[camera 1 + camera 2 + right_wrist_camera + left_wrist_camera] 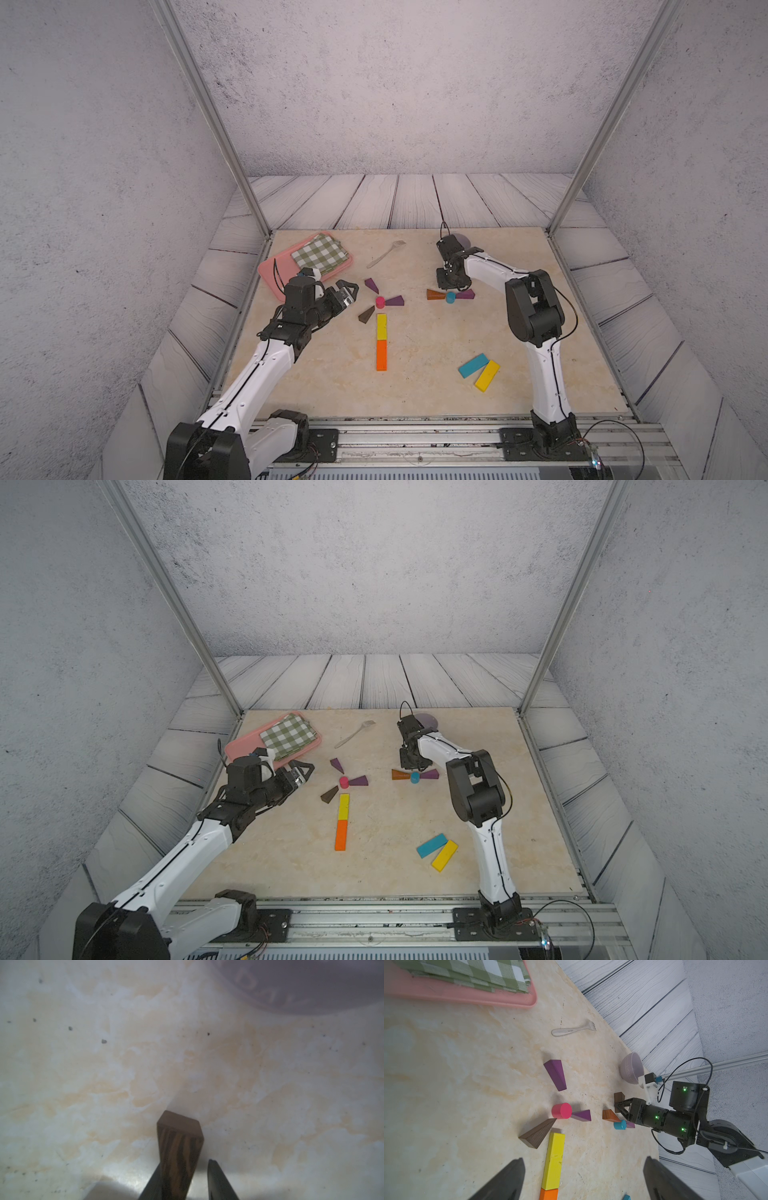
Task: Assemble a small pinwheel with building blocks
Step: Assemble the building block at the center of the board.
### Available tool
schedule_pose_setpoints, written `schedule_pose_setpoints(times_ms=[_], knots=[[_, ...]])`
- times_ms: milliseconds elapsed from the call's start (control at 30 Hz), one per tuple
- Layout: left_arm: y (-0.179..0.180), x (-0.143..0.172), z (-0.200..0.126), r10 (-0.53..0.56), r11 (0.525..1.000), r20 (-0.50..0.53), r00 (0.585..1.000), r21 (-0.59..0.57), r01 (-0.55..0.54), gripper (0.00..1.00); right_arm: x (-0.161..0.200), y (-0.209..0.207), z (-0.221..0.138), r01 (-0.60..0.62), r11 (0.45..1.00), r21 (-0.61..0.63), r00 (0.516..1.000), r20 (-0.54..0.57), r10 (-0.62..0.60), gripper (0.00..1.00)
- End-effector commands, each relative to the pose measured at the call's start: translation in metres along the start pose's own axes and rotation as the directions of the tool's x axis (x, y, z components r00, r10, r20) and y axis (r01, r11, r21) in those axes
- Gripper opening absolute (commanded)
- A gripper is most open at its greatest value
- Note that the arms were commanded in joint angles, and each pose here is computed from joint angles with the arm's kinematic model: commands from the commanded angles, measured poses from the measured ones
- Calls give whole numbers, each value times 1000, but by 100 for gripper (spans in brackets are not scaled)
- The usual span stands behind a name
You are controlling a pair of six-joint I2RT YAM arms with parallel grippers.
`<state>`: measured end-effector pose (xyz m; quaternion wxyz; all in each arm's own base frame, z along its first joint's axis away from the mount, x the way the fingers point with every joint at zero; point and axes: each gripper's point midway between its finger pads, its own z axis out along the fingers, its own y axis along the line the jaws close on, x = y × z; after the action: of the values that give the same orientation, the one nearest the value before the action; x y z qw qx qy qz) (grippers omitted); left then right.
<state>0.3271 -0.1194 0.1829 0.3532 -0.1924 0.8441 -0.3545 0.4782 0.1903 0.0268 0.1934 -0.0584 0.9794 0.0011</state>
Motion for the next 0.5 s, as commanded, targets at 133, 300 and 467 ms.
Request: schedule_pose_setpoints(times_ms=[133,300,467], knots=[[8,0,-6,19,1000,0,1000,-14,-19,96,1,-3,-32,54,998,-16,999,4,-54,43],[10,-2,-10,31,999,2,1000,-22,-31,96,-2,0,-79,175,982,-72,980,114,-166,51],[12,-4,-13,35,999,5,999,-25,-35,96,-3,17,-109,329,930,-163,935,194,-297,52]])
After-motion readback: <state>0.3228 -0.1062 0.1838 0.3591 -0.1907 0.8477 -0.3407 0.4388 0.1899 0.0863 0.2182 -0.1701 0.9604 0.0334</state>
